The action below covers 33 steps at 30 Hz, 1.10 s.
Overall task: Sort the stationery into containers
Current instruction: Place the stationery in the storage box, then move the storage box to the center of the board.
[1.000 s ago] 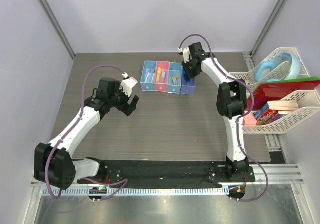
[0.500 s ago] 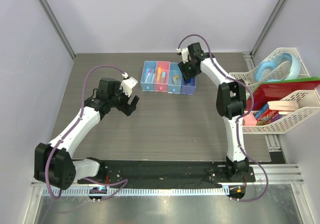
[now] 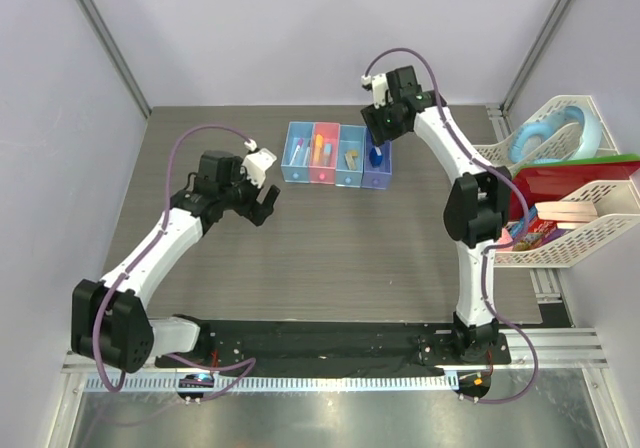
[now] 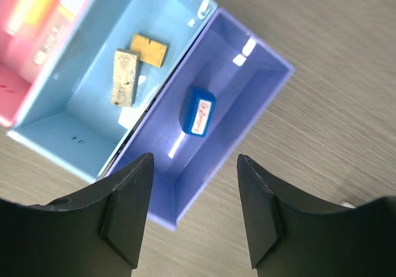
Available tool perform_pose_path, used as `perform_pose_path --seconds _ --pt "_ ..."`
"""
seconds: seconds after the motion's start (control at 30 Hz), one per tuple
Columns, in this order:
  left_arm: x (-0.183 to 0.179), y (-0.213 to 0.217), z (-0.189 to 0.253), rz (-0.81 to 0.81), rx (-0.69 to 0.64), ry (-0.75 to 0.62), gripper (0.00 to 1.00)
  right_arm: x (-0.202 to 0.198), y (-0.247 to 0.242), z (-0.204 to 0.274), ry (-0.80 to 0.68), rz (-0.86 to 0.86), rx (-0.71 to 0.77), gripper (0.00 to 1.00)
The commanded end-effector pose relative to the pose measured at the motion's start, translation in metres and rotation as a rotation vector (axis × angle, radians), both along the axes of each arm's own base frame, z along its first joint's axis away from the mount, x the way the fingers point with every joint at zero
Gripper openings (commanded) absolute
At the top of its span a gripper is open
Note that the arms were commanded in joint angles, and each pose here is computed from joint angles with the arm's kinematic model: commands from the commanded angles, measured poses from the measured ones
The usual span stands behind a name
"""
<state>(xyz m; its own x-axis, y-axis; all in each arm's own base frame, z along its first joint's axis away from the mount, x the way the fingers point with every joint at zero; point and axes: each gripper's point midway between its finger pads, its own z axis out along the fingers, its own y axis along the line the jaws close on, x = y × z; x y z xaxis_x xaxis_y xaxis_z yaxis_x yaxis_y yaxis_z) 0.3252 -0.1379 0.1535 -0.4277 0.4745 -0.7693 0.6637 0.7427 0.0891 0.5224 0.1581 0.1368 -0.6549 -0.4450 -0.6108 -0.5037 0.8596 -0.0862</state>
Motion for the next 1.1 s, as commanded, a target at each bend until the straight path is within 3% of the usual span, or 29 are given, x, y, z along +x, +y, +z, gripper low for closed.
perform_pose_path --seconds 0.0,0.57,0.8,1.07 --pt "0.036 -0.004 0.027 0.047 -0.013 -0.107 0.89 -0.004 -0.007 0.088 -0.17 -0.056 0.056 0.62" --pt "0.212 0.002 -0.007 0.244 0.071 -0.106 0.93 0.014 -0.044 0.038 -0.103 -0.172 0.029 0.62" --pt "0.24 -0.008 -0.017 0.233 0.058 -0.105 0.93 0.009 -0.049 0.004 -0.034 -0.162 0.02 0.62" --pt "0.229 -0.018 0.004 0.19 -0.006 -0.129 0.92 0.001 -0.047 -0.028 0.025 -0.147 0.026 0.62"
